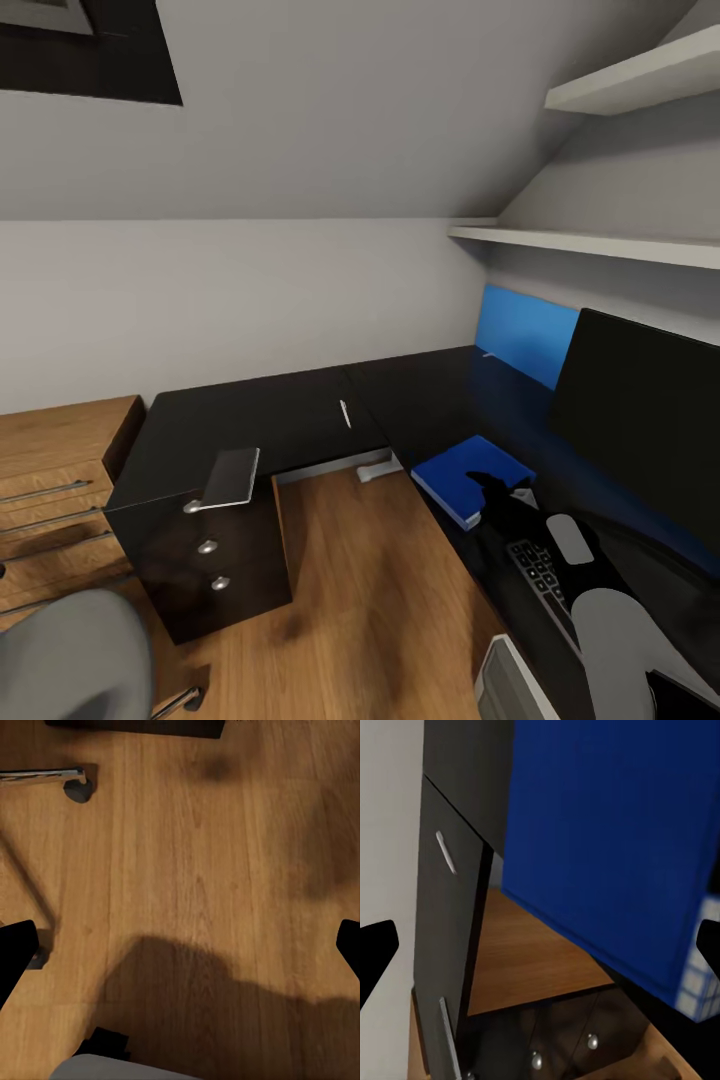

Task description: In the bedroom, organize the workspace by keeping the computer under the desk, ensuring the monitor is on the desk, placing the keyboard on the desk next to the monitor, placing the mouse on the desk next to the keyboard, moving the folder from the swivel chair onto the desk next to the mouse, stacking the notebook on top of the folder with the pen on top of the notebook, and positioning the swivel chair next to the desk.

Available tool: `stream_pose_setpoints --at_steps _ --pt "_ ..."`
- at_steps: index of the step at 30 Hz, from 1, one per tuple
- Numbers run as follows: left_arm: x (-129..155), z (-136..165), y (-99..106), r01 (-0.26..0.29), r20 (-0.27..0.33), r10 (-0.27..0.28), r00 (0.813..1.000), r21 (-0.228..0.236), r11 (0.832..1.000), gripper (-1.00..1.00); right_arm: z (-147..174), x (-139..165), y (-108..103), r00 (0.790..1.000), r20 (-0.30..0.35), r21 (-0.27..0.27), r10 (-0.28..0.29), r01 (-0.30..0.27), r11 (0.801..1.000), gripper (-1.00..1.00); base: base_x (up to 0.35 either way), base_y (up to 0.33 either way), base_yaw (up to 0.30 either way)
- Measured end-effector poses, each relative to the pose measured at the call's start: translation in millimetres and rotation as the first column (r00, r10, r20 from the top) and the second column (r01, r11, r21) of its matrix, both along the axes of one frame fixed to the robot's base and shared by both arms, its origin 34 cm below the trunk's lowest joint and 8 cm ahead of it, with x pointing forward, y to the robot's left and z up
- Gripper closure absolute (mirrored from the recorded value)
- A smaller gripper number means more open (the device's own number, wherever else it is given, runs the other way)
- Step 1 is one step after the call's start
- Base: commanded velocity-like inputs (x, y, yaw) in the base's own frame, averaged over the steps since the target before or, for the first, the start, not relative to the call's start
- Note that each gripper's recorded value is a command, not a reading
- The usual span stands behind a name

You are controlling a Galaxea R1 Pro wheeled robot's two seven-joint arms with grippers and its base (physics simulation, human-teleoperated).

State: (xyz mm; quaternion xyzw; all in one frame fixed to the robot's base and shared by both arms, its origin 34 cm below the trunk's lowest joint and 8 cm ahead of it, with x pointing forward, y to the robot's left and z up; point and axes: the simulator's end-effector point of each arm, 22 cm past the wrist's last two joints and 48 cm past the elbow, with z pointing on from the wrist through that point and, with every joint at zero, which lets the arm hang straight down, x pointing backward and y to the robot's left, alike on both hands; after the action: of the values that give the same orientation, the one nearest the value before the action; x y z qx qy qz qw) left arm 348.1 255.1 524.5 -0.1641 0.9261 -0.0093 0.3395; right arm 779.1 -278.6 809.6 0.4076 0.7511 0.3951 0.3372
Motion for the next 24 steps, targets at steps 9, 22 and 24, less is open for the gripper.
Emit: stream_pose_setpoints --at_steps 9,22,24 --pt "-0.3 -0.2 0.5 -0.002 -0.001 0.002 1.000 0.002 1.000 -1.00 1.9 1.0 6.1 1.000 0.006 -0.007 0.015 -0.014 1.000 -1.00 0.000 0.000 0.000" --pt "-0.3 -0.1 0.1 -0.002 -0.001 0.002 1.000 0.002 1.000 -1.00 2.7 1.5 9.6 1.000 0.007 -0.014 0.025 -0.024 1.000 -1.00 0.000 0.000 0.058" --pt "-0.6 -0.3 0.0 -0.002 -0.002 0.002 1.000 0.001 1.000 -1.00 3.8 2.0 9.1 1.000 0.010 -0.015 0.024 -0.024 1.000 -1.00 0.000 0.000 0.219"
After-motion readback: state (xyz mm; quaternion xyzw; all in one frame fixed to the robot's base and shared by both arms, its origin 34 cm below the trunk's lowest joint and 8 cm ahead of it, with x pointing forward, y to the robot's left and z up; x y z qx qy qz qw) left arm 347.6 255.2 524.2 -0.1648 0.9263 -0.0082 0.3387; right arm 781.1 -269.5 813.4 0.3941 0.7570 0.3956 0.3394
